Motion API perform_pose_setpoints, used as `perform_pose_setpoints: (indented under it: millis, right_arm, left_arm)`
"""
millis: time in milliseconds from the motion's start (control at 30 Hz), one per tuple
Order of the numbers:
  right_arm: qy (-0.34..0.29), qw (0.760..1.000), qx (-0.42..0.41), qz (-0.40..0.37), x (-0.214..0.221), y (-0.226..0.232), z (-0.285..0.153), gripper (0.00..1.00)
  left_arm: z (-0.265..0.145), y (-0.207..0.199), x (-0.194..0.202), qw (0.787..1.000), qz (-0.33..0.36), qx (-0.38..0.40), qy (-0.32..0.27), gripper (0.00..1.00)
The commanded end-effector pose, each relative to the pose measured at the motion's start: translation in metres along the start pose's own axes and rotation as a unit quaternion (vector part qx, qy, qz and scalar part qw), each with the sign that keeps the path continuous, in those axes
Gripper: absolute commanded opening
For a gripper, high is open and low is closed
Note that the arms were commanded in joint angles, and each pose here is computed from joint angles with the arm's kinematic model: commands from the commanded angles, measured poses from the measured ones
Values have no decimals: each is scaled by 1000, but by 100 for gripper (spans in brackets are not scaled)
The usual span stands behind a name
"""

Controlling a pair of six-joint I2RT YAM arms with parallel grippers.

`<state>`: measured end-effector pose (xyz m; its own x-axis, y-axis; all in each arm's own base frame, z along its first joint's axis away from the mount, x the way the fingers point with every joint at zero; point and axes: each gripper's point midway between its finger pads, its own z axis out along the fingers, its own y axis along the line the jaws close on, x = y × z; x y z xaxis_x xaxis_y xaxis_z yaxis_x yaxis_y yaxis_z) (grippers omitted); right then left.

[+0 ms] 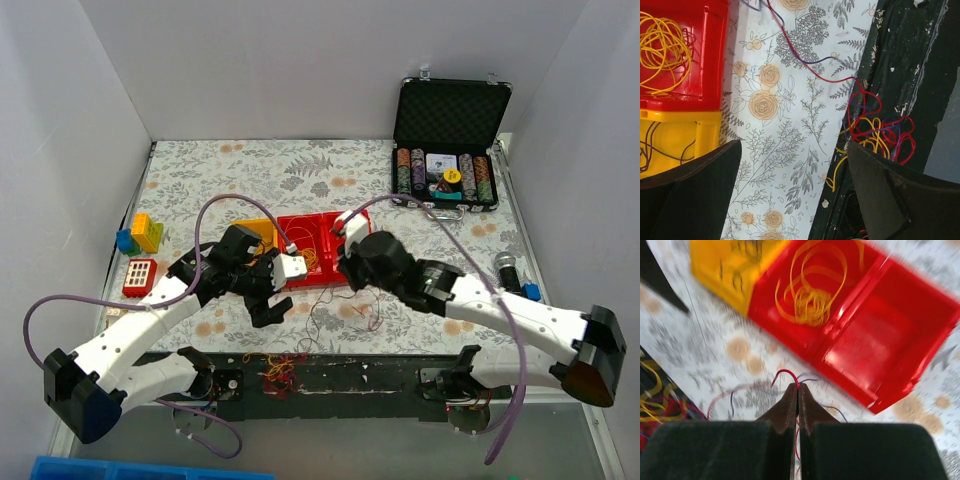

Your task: Untangle the cables

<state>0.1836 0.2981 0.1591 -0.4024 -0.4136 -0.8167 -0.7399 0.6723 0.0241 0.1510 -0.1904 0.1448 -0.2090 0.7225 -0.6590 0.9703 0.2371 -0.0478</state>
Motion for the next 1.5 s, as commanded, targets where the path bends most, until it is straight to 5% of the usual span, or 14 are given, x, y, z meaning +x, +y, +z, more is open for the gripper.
perform_pose_setpoints:
  millis: [0,267,500,767,1167,1467]
  right_arm:
    - [-124,992,-14,25,-93,-15,-52,1]
    - [-191,980,-48,41,-153,-8,-103,1]
    - [-228,970,-61,49,-182,-5,-130,1]
    - [-290,956,7,34,-238,-32,-180,1]
    - [-319,946,59,22,-270,-51,-207,1]
    - [-291,947,136,-6,-266,-73,-175,1]
  left_arm:
    - [-5,-7,-6,1000,11,22,-10,86]
    - [18,-8,-25,999,-5,38,-39,82]
    - [17,24,-79,991,-13,-33,-132,86]
    - [46,-46,-41,992,3,107,-66,93]
    - [95,-16,-13,998,51,11,-22,76]
    - [65,-23,-13,995,101,12,-22,84]
